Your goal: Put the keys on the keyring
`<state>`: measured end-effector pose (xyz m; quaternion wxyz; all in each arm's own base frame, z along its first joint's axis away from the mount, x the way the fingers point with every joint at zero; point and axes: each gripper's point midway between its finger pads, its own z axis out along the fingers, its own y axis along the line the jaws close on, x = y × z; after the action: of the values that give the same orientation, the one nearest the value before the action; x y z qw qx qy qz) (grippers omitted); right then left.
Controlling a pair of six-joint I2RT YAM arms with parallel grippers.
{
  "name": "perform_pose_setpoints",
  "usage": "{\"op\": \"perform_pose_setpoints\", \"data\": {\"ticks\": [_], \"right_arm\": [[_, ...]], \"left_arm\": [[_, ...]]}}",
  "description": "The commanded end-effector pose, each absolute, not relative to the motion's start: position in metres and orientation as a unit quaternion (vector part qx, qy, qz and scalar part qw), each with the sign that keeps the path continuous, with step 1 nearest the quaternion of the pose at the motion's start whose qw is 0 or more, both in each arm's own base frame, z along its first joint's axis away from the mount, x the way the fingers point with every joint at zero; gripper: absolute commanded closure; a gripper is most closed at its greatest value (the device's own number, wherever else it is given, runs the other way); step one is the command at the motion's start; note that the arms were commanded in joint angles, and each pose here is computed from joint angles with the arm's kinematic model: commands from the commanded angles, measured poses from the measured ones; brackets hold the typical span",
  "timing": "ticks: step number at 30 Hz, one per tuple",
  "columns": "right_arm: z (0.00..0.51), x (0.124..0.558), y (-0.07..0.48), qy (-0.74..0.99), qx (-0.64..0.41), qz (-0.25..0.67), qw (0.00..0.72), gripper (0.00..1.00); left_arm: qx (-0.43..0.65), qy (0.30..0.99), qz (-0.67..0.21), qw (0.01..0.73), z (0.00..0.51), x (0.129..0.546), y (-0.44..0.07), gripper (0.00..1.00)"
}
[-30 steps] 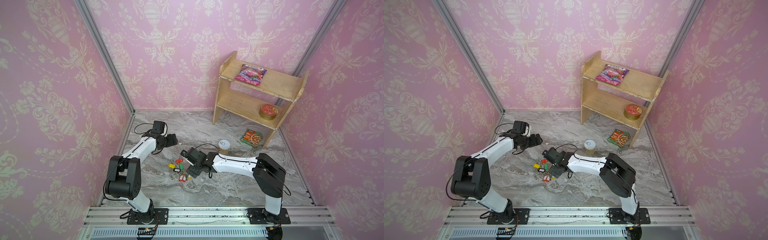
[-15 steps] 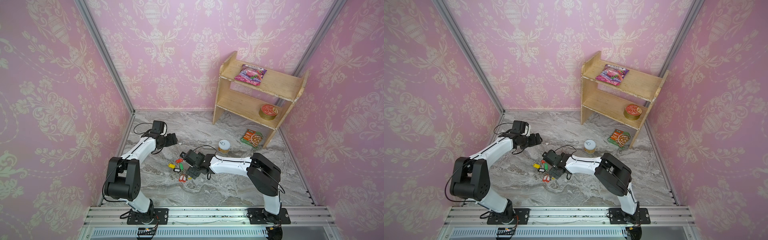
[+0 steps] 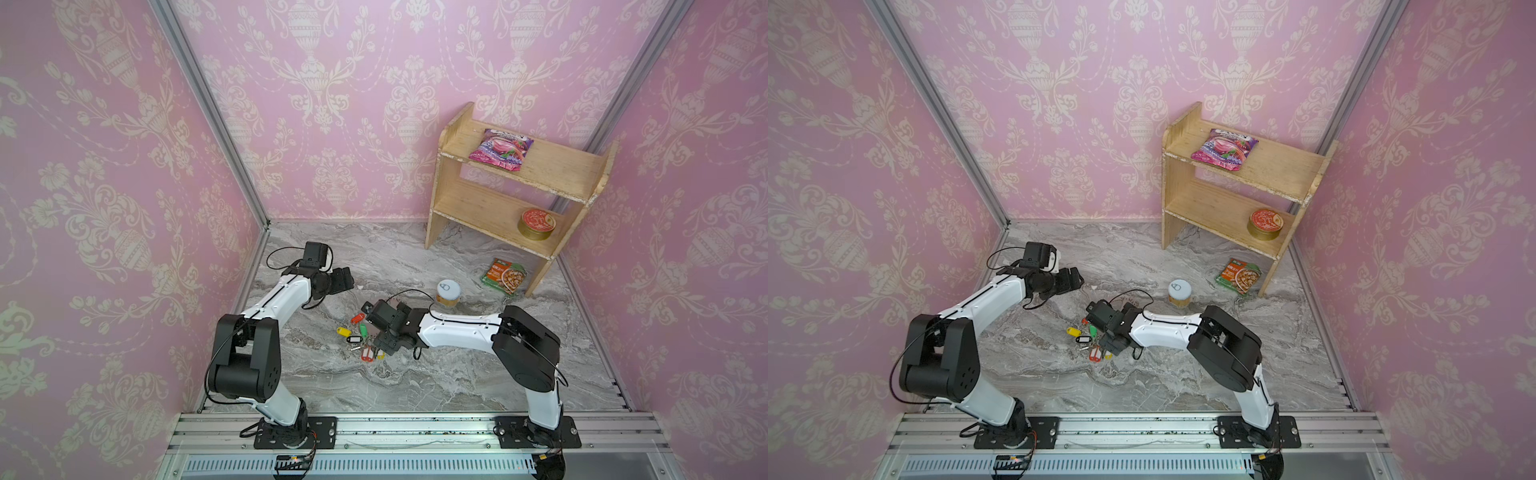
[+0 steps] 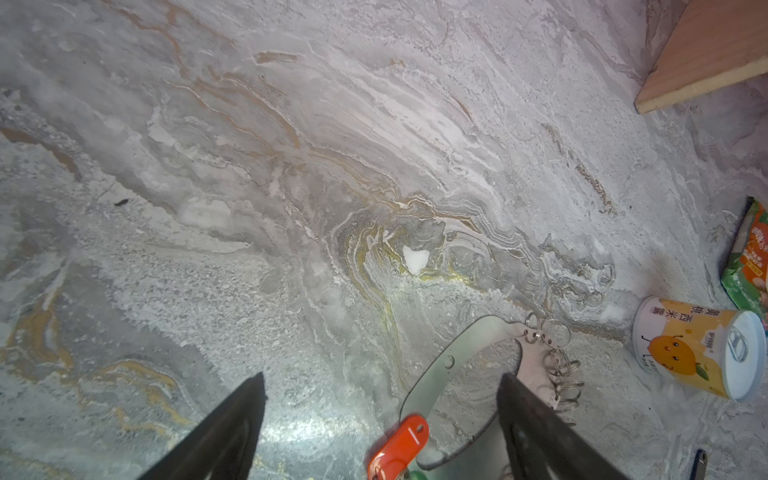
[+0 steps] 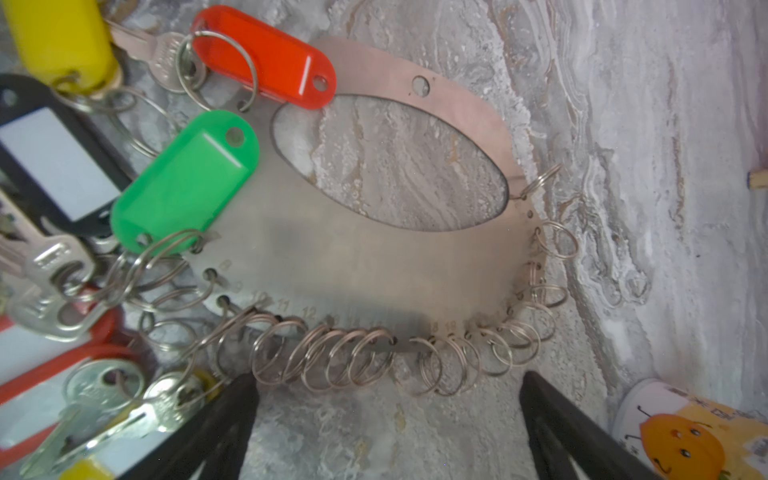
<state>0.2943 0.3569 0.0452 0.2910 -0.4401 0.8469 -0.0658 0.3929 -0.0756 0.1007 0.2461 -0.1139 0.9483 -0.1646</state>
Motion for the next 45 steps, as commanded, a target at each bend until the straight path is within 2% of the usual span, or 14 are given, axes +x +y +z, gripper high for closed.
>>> {"op": "perform_pose_setpoints", "data": {"ticks": [1,23,30,35,38,41,45], "right_arm": [[0.056,0.305,0.349,0.849,-0.42,-0.088,0.308,0.0],[0.07,0.325,0.32,0.869,-0.371,-0.097,0.313,0.0],[0.081,0.316,0.312,0.872,-0.385,-0.047,0.3,0.0],[0.082,0.278,0.326,0.848,-0.448,0.05,0.279,0.0],[0.084,0.242,0.347,0.802,-0.513,0.117,0.282,0.07],[0.083,0.217,0.36,0.766,-0.55,0.17,0.287,0.22],[0.076,0.207,0.369,0.751,-0.56,0.208,0.282,0.39]], "left_arm": [[-0.114,0.943,-0.177,0.257,0.11,0.391,-0.076,0.11],[-0.115,0.942,-0.178,0.261,0.113,0.391,-0.075,0.11],[-0.113,0.941,-0.181,0.262,0.114,0.391,-0.076,0.11],[-0.112,0.94,-0.185,0.264,0.117,0.392,-0.077,0.1],[-0.113,0.939,-0.189,0.263,0.117,0.392,-0.078,0.1],[-0.114,0.938,-0.194,0.263,0.118,0.393,-0.08,0.1],[-0.114,0.936,-0.199,0.266,0.121,0.393,-0.081,0.1]]}}
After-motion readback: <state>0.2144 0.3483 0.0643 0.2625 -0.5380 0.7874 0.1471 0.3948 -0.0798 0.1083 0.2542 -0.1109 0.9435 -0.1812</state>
